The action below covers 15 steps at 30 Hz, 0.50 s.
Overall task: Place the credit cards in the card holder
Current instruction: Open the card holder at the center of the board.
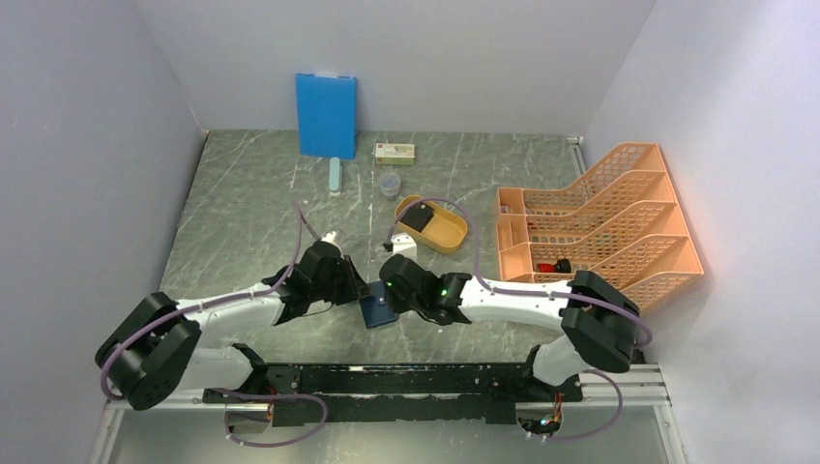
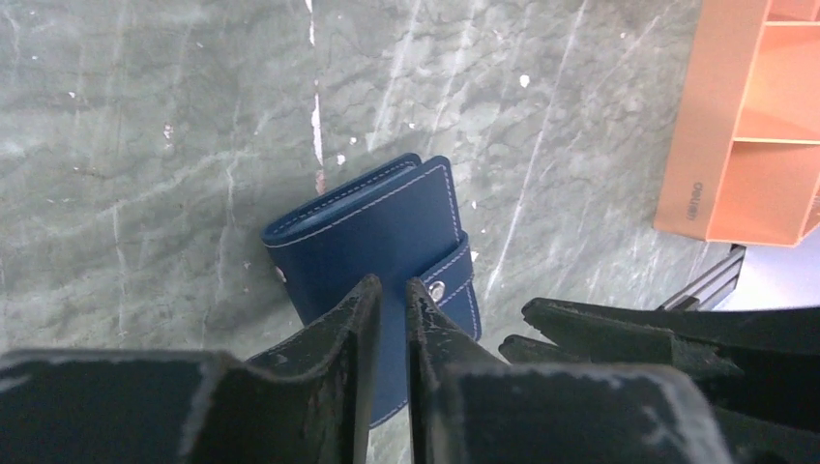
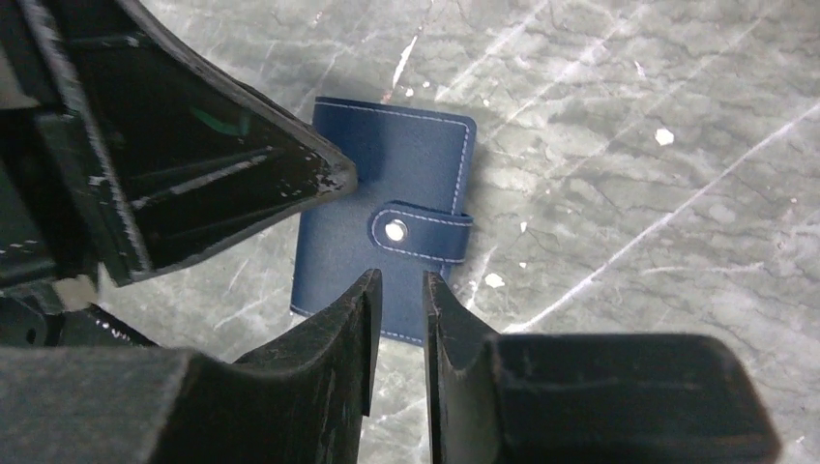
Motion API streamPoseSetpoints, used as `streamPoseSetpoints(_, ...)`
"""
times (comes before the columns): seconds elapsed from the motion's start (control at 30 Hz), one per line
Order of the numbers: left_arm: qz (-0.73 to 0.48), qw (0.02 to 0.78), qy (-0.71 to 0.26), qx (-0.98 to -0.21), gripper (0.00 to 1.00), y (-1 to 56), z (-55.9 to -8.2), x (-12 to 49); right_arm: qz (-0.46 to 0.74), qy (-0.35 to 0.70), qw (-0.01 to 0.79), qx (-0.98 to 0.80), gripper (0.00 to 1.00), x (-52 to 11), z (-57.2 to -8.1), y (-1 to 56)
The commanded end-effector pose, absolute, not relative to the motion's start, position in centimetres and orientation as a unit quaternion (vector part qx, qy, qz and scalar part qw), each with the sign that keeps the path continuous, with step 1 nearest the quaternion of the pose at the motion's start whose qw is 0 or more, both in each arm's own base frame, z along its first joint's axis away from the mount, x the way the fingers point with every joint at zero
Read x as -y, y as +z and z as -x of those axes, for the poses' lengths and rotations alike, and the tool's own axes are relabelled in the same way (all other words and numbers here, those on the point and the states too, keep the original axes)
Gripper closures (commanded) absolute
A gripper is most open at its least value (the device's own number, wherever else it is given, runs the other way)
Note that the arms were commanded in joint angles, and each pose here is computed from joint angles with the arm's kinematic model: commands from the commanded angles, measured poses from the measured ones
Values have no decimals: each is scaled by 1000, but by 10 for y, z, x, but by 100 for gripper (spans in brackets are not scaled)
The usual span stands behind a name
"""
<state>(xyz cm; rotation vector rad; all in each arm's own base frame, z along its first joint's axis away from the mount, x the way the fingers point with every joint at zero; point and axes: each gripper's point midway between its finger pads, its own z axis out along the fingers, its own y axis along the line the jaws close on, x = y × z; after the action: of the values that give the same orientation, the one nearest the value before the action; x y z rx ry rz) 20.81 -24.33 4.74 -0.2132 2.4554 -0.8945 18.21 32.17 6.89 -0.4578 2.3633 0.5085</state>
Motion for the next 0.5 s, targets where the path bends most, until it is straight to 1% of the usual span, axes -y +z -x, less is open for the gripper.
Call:
streamPoseSetpoints(0.0,91,273,-337,-896,83,50,-223,248,179,181,367,-895,74,-336,-194,78)
streamPoseSetpoints(0.07,96,268,-331,-900,91,43,-222,246,185,177,370,-893,74,-340,-195,78)
streamPoseSetpoints(0.13,100,262,-327,-902,95,37,-221,245,189,172,374,-892,74,-344,-195,77)
streamPoseSetpoints(0.27,105,259,-320,-905,95,30,-220,241,199,158,375,-891,71,-348,-195,73)
streamPoseSetpoints(0.47,109,259,-317,-906,95,26,-219,237,206,137,374,-894,62,-348,-194,63)
